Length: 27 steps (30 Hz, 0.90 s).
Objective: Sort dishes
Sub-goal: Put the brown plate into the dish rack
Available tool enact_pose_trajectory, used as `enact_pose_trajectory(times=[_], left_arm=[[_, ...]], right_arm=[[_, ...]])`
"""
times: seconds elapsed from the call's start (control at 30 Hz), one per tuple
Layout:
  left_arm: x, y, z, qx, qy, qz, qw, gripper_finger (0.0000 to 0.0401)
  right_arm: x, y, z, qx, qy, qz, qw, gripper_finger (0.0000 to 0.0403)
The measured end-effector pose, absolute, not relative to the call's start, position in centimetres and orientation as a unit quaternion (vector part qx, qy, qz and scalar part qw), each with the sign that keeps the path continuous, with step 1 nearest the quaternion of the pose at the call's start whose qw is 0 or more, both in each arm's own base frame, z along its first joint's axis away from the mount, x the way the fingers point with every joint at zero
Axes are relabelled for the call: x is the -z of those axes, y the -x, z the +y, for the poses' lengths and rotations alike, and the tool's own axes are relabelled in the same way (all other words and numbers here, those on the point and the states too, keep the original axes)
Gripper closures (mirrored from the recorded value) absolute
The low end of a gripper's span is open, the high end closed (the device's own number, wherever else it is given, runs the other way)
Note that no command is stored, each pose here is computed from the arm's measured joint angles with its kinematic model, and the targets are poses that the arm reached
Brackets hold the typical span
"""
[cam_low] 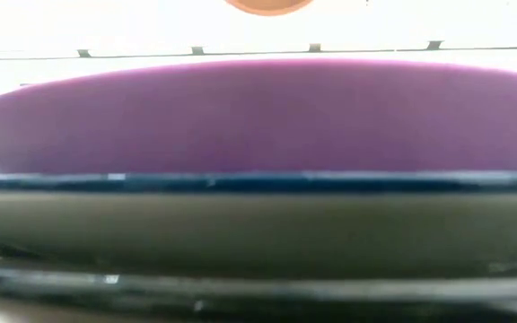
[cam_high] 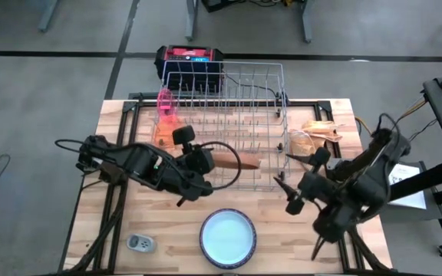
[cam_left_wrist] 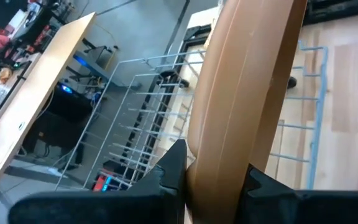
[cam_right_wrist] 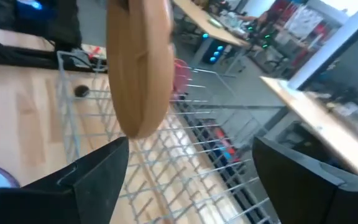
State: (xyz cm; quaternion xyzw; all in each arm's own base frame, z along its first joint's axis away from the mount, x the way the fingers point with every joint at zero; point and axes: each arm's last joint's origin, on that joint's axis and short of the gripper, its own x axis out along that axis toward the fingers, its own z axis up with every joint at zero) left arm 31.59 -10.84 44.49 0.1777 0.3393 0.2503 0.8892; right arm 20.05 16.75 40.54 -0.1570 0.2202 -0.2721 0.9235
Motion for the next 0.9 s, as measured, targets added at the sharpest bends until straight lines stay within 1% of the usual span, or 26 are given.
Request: enact_pose_trajectory(times=[0.13, 0.3, 0.67, 0.77, 0.83, 0.9], left_arm=[[-44.2, -32.1, -11.8, -0.233, -0.191, 0.325, 0.897, 0.0359], [-44.2, -32.8, -12.6, -0.218, -0.199, 0.3, 0.907, 0.0359], [-44.5, -32.7, -13.4, -0.209, -0.194, 0.284, 0.915, 0.0359], [-44.6, -32.8, -13.5, -0.206, -0.196, 0.277, 0.918, 0.0359], [-44.8, -33.0, -13.5, -0.205, -0.198, 0.27, 0.92, 0.0357], [-44.8, -33.0, -13.5, -0.203, -0.202, 0.27, 0.919, 0.0356]], right_arm=[[-41.7, -20.1, 16.8, 0.222, 0.145, 0.219, 0.939, 0.0073], [-42.4, -21.4, 17.2, 0.16, 0.142, 0.215, 0.953, 0.0074], [-42.0, -23.7, 15.5, 0.179, 0.149, 0.228, 0.945, 0.0078], [-42.0, -24.7, 15.0, 0.155, 0.135, 0.229, 0.951, 0.0097], [-41.9, -25.4, 14.8, 0.132, 0.131, 0.23, 0.955, 0.012], [-41.8, -26.0, 14.7, 0.122, 0.131, 0.224, 0.958, 0.0152]])
